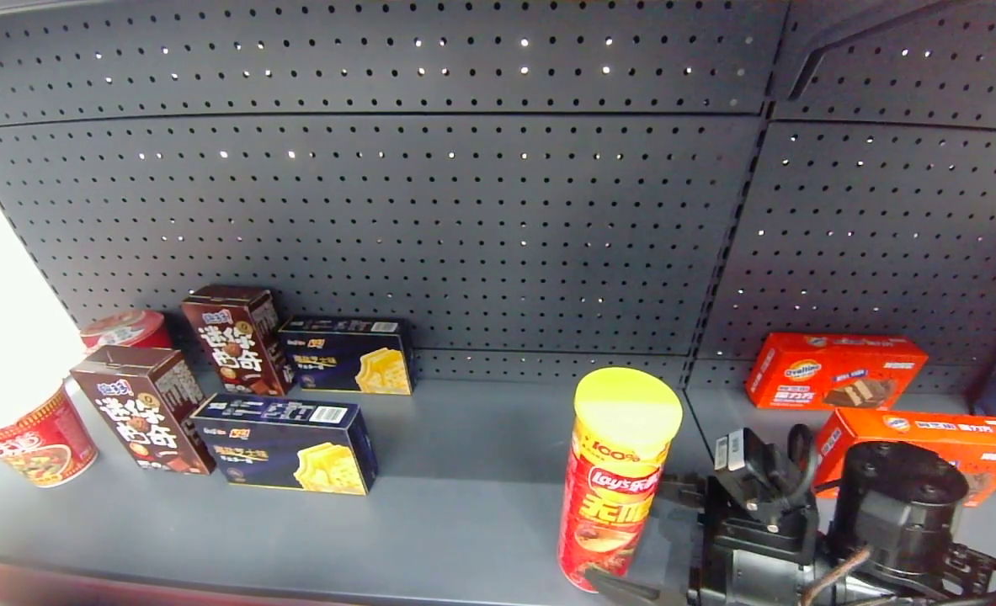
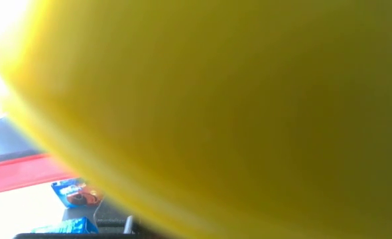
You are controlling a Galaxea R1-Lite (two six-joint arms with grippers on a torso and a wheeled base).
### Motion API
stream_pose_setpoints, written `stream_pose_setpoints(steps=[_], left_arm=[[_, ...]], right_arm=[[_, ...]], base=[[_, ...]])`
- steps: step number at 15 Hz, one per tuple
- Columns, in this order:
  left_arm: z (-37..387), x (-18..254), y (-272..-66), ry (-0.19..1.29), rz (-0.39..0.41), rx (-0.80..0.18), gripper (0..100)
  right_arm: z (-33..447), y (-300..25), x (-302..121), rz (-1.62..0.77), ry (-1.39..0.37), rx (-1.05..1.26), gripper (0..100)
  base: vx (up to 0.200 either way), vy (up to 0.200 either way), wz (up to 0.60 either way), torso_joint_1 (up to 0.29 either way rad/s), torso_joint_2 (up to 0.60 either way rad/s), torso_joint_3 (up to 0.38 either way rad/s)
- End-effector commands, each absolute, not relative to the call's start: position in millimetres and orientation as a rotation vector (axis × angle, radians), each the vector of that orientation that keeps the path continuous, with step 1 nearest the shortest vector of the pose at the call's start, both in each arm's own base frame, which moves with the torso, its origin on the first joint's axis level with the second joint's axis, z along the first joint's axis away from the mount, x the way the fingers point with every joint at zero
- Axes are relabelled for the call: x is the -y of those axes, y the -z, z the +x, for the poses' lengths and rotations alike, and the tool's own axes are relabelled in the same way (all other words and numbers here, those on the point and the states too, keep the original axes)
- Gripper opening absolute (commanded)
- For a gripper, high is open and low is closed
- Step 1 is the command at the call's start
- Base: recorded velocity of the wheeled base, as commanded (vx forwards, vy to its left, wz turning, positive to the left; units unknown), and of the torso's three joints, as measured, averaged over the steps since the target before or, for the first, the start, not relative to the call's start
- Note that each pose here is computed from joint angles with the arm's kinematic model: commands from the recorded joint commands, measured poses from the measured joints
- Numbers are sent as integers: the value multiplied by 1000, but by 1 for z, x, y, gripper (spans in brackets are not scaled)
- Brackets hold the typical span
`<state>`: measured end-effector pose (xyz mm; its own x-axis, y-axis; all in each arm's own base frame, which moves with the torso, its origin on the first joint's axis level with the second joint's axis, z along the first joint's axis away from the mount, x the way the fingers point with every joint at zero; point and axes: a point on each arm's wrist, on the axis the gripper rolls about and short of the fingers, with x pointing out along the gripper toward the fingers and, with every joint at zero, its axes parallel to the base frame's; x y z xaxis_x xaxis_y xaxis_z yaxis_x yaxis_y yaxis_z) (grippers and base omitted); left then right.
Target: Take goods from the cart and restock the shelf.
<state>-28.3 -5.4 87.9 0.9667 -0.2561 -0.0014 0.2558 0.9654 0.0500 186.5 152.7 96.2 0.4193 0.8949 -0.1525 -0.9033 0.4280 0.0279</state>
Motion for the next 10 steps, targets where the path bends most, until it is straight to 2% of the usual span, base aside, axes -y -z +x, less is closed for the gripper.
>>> stream_pose_setpoints(steps=[1, 5, 7, 8, 9, 10], left_arm=[[-30, 5, -93, 259, 51, 25, 0], [-34, 5, -104, 262, 55, 60, 0], [-36, 5, -108, 265, 57, 74, 0], [-39, 5, -129, 272, 61, 106, 0], [-39, 5, -129, 272, 61, 106, 0], [-36, 4, -159, 311, 65, 107, 0]], right_arm=[[162, -121, -125, -52, -1092, -55, 100], [117, -153, -85, -45, -1041, 91, 100], [98, -161, -73, -45, -1039, 91, 100], [81, -167, -61, -48, -1014, 58, 100], [81, -167, -61, -48, -1014, 58, 100], [57, -165, -43, -62, -939, -83, 100]], base=[[0, 0, 0, 0, 0, 0], [0, 0, 0, 0, 0, 0], [0, 0, 0, 0, 0, 0], [0, 0, 0, 0, 0, 0], [0, 0, 0, 0, 0, 0], [0, 0, 0, 0, 0, 0]])
